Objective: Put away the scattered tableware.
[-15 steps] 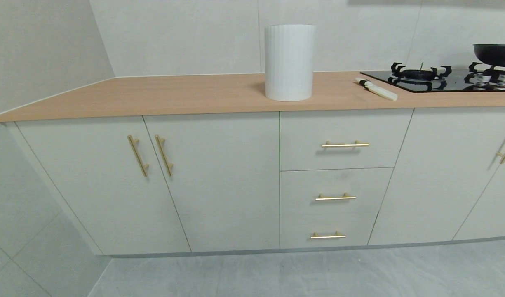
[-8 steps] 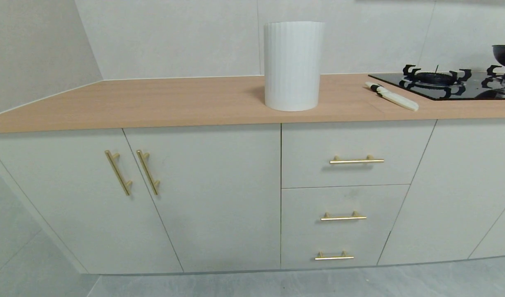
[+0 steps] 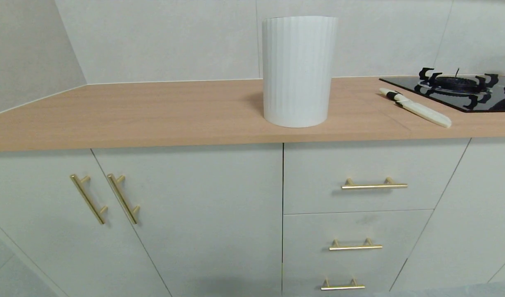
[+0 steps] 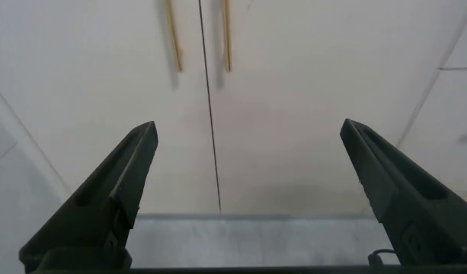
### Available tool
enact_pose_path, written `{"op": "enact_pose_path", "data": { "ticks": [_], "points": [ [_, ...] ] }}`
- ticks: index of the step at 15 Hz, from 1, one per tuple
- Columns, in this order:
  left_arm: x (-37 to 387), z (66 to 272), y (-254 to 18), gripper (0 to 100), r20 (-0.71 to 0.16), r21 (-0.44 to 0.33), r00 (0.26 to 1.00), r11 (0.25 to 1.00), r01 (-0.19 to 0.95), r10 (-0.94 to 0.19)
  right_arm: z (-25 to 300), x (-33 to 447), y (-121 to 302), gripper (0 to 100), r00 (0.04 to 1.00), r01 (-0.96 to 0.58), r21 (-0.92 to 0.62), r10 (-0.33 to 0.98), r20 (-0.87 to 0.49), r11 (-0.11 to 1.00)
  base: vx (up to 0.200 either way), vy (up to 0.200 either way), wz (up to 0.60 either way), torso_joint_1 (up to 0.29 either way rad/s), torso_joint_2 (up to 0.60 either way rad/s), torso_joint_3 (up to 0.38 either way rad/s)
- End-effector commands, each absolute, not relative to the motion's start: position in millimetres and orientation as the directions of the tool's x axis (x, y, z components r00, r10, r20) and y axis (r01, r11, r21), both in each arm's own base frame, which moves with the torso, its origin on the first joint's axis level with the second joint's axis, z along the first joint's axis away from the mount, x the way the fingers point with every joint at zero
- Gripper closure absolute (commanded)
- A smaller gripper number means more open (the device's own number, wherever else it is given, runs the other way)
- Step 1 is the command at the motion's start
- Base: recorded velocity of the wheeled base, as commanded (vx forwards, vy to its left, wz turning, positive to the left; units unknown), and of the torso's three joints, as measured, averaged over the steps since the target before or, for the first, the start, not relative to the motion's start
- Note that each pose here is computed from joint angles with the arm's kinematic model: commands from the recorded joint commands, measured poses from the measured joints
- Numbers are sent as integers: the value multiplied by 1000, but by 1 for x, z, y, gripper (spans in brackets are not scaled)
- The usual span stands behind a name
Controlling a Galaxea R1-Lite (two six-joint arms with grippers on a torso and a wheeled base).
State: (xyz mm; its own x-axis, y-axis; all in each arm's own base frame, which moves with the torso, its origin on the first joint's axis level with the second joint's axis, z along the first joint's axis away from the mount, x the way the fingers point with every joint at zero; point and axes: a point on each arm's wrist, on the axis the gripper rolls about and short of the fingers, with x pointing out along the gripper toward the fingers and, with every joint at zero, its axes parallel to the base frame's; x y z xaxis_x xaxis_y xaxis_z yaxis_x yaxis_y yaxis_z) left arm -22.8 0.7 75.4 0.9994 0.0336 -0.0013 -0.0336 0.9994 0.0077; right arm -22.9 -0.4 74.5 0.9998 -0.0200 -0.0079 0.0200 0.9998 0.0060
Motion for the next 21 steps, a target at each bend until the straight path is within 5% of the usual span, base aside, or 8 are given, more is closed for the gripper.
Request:
{"op": "enact_pose_path", "data": {
  "ticks": [1, 8, 18, 21],
  "points": [
    [-23, 75, 1, 0, -3, 8, 999, 999, -35, 35, 75, -23, 0, 0, 1000, 20, 6, -20, -9, 1000, 200, 0, 0, 2, -2, 7],
    [-23, 76, 1, 0, -2, 8, 999, 999, -35, 35, 75, -23, 0, 0, 1000, 20, 6, -20, -9, 1000, 200, 0, 0, 4, 2, 4],
    [-23, 76, 1, 0, -2, 2, 999, 999, -35, 35, 75, -23, 0, 0, 1000, 20, 6, -20, -9, 1000, 0, 0, 0, 0, 0, 0],
    [-23, 76, 1, 0, -2, 2, 999, 999, -35, 35, 75, -23, 0, 0, 1000, 20, 6, -20, -9, 1000, 0, -200, 0, 1, 1, -2]
  ]
}}
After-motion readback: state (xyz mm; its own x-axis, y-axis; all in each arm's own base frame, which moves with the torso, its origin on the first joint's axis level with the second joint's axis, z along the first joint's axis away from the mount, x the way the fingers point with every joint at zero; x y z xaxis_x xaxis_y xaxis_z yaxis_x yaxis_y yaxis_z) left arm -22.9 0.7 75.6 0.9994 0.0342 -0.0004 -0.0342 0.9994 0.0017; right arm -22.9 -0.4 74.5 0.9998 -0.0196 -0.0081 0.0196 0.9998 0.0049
